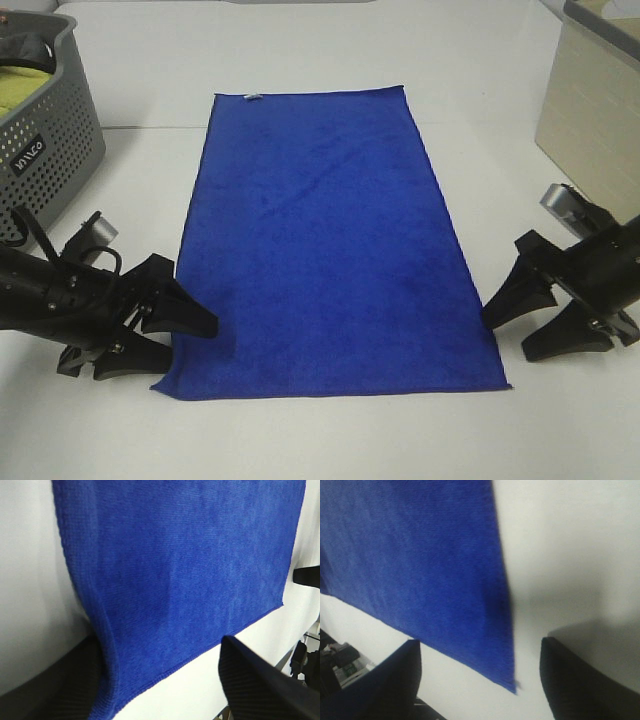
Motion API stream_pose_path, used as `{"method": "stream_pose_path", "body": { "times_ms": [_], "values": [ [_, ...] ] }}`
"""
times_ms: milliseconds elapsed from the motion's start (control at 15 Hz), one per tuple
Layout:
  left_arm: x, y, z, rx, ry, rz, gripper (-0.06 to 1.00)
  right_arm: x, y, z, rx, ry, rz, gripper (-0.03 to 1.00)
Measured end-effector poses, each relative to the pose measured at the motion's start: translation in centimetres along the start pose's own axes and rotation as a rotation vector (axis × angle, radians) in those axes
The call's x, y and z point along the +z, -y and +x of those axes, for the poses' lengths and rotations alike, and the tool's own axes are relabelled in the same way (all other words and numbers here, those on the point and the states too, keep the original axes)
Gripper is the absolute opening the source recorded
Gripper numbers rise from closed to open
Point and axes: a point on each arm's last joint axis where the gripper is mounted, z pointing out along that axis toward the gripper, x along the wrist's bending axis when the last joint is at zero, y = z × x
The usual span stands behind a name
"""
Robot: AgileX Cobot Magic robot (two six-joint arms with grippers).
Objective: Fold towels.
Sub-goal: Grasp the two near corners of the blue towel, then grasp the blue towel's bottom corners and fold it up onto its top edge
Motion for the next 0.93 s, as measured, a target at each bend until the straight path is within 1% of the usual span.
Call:
{"method": "stream_pose_path", "body": {
  "times_ms": [67, 200, 333, 400, 467, 533, 600, 667, 800, 933],
  "values": [
    [0.1, 0.0, 0.0, -0.002, 0.007, 0.005, 0.65, 1.0, 0.1, 0.9, -0.013, -0.012, 0.026, 0.66],
    [0.2, -0.4, -0.2, 0.002, 0.012, 0.002, 0.65, 2.2, 0.2, 2.1, -0.031, -0.013, 0.035, 0.61],
    [0.3, -1.1, -0.4, 0.024, 0.006, -0.013, 0.62, 2.4, 0.0, 2.1, -0.021, -0.008, 0.017, 0.51],
    [0.3, -1.2, -0.3, 0.034, -0.008, -0.015, 0.57, 2.5, -0.1, 2.0, -0.018, 0.0, 0.006, 0.43],
    [0.4, -1.2, 0.2, 0.046, -0.053, -0.001, 0.31, 2.6, -0.3, 1.8, -0.01, 0.018, -0.014, 0.27],
    [0.4, -1.1, 0.4, 0.052, -0.07, 0.006, 0.17, 2.6, -0.4, 1.7, -0.01, 0.027, -0.023, 0.15],
    [0.5, -1.1, 0.5, 0.055, -0.075, 0.015, 0.06, 2.6, -0.4, 1.7, -0.01, 0.03, -0.025, 0.04],
    [0.5, -1.0, 0.5, 0.056, -0.072, 0.023, 0.01, 2.6, -0.4, 1.7, -0.005, 0.03, -0.026, 0.01],
    [0.5, -0.8, 0.4, 0.059, -0.058, 0.043, 0.01, 2.6, -0.2, 1.8, 0.008, 0.013, -0.002, 0.01],
    [0.3, -0.4, 0.3, 0.063, -0.061, 0.087, 0.01, 2.3, 0.4, 2.0, 0.006, 0.008, 0.017, 0.01]
  ]
}}
